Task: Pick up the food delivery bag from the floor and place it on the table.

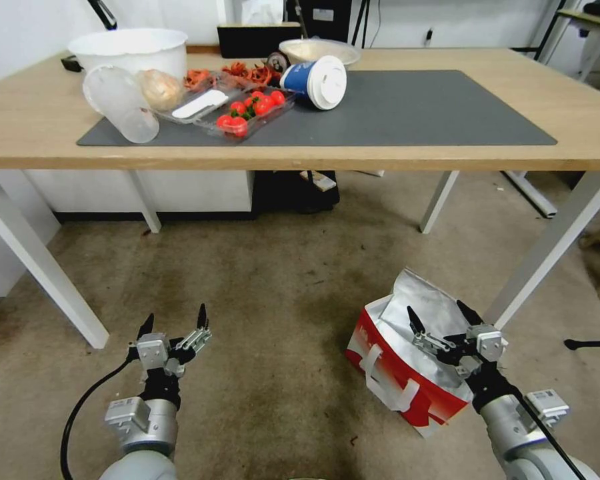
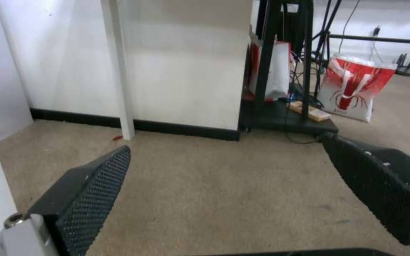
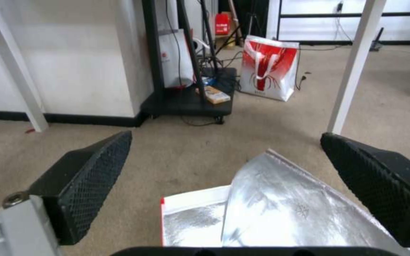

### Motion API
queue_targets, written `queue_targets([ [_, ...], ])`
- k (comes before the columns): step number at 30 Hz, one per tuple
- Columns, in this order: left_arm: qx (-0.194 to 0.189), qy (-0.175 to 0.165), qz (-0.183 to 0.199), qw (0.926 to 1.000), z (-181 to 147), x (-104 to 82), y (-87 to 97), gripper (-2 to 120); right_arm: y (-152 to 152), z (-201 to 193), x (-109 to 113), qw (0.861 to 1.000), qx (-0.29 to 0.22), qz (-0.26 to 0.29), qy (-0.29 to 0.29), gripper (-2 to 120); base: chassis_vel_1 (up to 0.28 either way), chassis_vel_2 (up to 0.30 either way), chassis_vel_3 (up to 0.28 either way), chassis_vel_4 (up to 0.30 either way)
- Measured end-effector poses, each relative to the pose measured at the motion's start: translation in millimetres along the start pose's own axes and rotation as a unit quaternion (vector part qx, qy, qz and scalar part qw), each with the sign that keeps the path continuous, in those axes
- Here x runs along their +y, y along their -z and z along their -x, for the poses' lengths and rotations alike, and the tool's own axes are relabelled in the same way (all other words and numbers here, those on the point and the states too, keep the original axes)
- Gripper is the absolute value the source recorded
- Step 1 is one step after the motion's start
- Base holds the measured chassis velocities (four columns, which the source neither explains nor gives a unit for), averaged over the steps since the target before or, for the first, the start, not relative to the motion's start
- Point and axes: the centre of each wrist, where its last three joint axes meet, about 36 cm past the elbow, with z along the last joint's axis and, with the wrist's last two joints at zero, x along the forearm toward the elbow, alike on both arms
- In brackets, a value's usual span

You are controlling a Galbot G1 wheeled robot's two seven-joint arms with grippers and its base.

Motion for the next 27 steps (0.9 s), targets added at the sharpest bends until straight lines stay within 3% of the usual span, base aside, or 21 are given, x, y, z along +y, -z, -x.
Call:
queue_targets([
  [27, 0.005, 0.006, -0.008, 0.9999, 1.6, 0.3, -1.8, 100, -2.9, -2.8, -2.6, 1.000, 0.008, -0.003, -0.001, 100, 0.000, 0.000, 0.000, 0.000],
])
